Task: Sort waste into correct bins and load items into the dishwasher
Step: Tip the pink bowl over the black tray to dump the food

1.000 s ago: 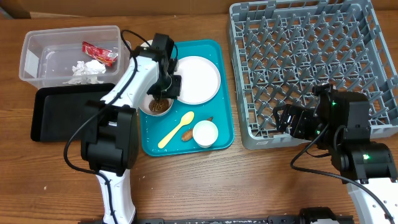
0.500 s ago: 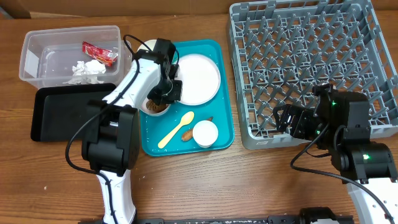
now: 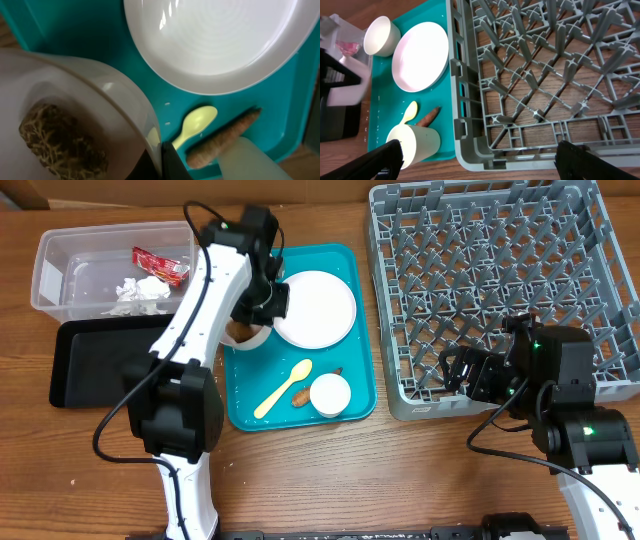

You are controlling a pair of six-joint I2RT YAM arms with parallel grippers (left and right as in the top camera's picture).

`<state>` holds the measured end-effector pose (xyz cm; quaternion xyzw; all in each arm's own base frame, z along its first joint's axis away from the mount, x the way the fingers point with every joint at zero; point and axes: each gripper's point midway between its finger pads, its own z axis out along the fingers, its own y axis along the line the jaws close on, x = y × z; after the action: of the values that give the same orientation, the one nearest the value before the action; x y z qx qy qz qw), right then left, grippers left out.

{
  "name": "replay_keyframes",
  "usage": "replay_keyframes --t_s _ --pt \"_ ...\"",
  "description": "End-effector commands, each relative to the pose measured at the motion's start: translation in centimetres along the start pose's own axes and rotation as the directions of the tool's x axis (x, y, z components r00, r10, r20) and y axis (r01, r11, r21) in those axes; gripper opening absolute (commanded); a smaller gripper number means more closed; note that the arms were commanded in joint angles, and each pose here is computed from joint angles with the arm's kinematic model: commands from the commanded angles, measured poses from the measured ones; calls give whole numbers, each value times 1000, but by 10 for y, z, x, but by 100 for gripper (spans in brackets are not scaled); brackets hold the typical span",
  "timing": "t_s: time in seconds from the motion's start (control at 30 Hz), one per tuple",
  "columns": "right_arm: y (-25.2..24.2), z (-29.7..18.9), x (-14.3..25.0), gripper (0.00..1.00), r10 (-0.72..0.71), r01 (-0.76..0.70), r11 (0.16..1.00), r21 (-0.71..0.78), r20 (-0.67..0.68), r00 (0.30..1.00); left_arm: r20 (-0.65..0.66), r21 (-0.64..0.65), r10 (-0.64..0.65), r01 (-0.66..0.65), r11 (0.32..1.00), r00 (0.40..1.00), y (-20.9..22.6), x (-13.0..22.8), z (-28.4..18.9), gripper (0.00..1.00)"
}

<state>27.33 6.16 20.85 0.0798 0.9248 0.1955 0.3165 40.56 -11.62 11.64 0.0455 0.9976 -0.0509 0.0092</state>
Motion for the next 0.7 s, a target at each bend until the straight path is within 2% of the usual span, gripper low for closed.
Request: replay_keyframes --t_s 0.0,0.17,0.27,0.47,0.57,0.67 --pt "6 -6 -8 100 -13 13 1000 -11 26 1000 88 6 1 -2 1000 996 5 -11 -46 4" --pt "6 -6 -10 100 -14 15 1000 -12 31 999 123 -8 -103 105 994 987 52 4 -99 4" --pt "7 -6 -11 100 -16 16 1000 -14 38 999 138 -6 -189 192 981 972 91 25 -125 5" --pt "9 -6 -15 100 -20 21 1000 -20 53 998 132 57 -302 297 953 944 144 62 -140 4" --pt "9 -6 -15 100 -19 20 1000 -20 51 998 93 173 -319 300 938 943 155 72 -126 4" --pt "8 -6 -13 100 -18 18 1000 -18 45 999 115 371 -298 238 898 947 155 67 -107 4"
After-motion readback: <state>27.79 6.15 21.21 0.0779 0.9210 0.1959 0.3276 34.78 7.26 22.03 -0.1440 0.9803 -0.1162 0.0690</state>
